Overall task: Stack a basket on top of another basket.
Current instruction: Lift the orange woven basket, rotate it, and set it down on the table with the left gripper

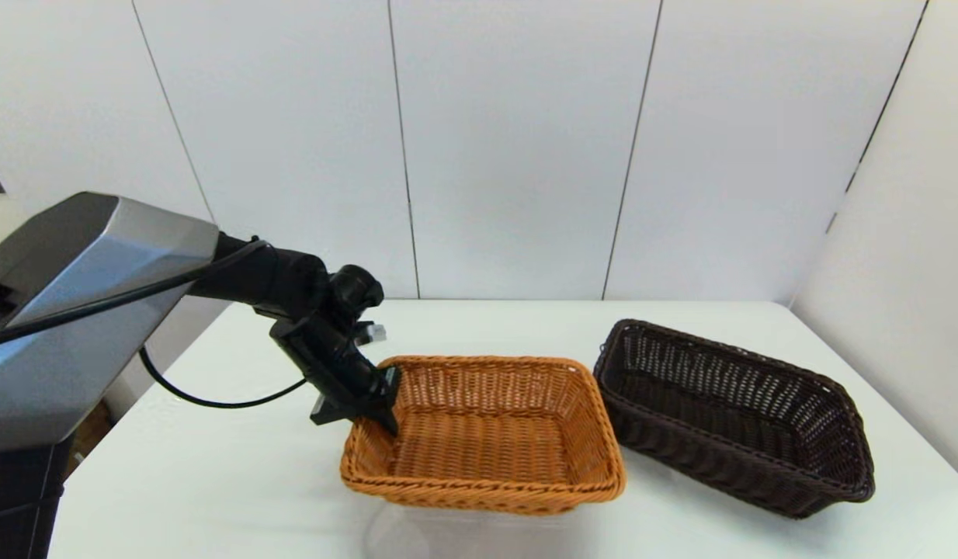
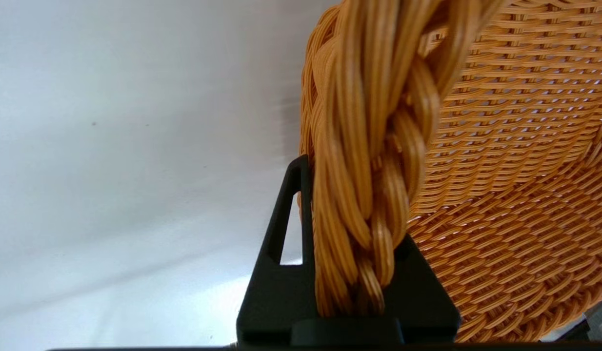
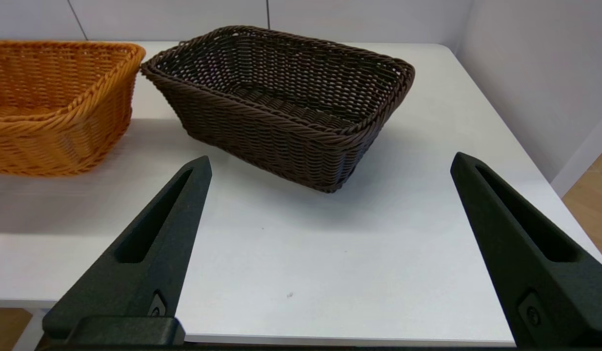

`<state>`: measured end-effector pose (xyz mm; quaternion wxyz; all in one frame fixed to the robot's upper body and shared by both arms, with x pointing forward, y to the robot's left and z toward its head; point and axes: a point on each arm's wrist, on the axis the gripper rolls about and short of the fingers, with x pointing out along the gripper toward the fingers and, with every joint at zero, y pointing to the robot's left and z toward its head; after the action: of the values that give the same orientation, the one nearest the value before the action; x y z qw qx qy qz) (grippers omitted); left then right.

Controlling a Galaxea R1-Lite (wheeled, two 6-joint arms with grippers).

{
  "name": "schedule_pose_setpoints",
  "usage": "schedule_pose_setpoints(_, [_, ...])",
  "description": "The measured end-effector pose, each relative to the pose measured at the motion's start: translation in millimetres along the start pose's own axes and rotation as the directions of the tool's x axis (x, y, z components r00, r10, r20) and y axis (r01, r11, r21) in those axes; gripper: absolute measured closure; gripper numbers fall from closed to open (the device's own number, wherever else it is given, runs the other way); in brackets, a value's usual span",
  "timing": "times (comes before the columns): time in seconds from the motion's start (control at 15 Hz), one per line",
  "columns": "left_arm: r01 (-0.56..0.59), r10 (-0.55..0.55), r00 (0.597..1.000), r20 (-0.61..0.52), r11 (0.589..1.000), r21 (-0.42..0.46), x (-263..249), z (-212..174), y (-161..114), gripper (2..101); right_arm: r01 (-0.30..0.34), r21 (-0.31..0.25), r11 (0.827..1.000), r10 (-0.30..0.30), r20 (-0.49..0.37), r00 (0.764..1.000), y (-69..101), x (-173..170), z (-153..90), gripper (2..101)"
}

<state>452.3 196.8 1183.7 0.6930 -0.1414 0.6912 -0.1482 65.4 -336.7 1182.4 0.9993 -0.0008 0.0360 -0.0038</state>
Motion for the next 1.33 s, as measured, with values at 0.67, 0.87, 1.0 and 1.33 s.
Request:
schedule_pose_setpoints(0.67, [-0.009,0.009,1.0,-0.023,1.0,-0.013,11,6,6,87.9,0.0,0.0,1.0,0.0,0.0,1.0,0.0,0,0,5.0])
schedule_pose_setpoints(0.87, [-0.009,0.008,1.0,-0.012,1.0,-0.023,3,7,12,87.9,0.0,0.0,1.0,0.0,0.0,1.0,0.0,0,0,5.0])
schedule_pose_setpoints(1.0, [-0.006,0.006,1.0,-0.001,1.0,-0.026,-1,7,14,87.9,0.0,0.0,1.0,0.0,0.0,1.0,0.0,0,0,5.0])
schedule_pose_setpoints(1.33, [-0.001,0.001,1.0,0.0,1.0,-0.004,2,6,6,87.9,0.0,0.0,1.0,0.0,0.0,1.0,0.0,0,0,5.0])
